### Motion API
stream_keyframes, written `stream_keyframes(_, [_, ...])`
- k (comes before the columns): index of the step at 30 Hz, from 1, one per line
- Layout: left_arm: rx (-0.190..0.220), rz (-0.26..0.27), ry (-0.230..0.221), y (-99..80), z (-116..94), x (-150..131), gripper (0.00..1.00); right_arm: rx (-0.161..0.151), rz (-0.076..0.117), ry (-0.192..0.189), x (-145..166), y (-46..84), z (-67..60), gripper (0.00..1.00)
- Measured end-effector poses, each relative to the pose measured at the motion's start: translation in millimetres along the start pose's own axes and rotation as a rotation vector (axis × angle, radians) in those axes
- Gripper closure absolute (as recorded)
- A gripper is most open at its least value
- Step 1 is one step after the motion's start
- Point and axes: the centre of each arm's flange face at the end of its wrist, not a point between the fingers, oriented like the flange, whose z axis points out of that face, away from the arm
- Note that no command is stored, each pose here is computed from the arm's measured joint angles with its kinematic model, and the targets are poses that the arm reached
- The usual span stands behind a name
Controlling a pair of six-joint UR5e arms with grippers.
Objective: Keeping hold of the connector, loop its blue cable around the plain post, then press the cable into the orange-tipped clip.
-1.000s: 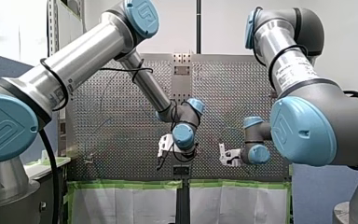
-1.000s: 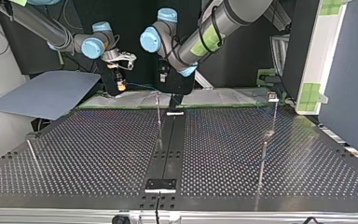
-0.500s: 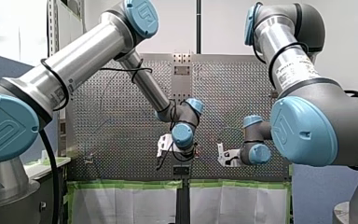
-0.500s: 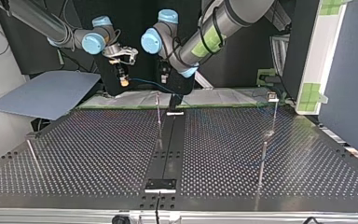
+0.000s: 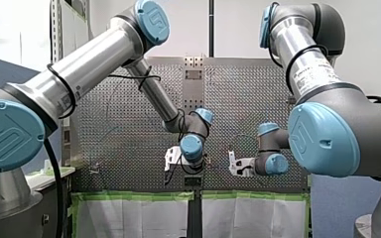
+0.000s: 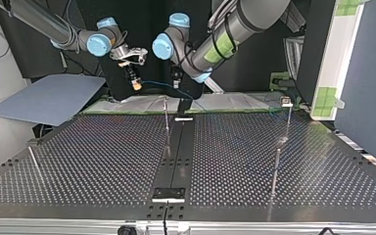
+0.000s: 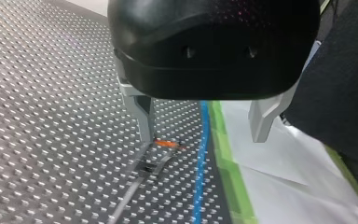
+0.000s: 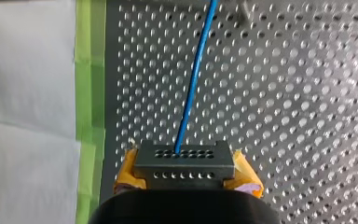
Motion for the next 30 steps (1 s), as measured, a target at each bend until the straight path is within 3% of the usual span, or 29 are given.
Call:
stream_keyframes(5, [0.007,-0.009,0.023,4.5,8.2,25.2,0.0,0.043,0.007,0.005,0.5,-5.9,0.2,1.0])
stream_keyframes(8, [0.005,-0.024,0.013,6.6,13.1,30.9,0.0,0.051,0.008,0.006,0.7,-7.1,0.3,1.0])
stream_keyframes(15, [-0.011,-0.067,-0.039,13.6,26.2,25.7,0.0,0.056,0.016,0.012,1.1,-8.5,1.0,1.0])
stream_keyframes(22, [-0.021,-0.085,-0.058,20.1,34.0,21.8,0.0,0.056,0.016,0.016,1.5,-8.7,1.4,1.0])
stream_keyframes(30, [0.005,-0.106,-0.078,22.7,44.2,14.7,0.0,0.056,0.016,0.021,2.0,-8.6,1.9,1.0])
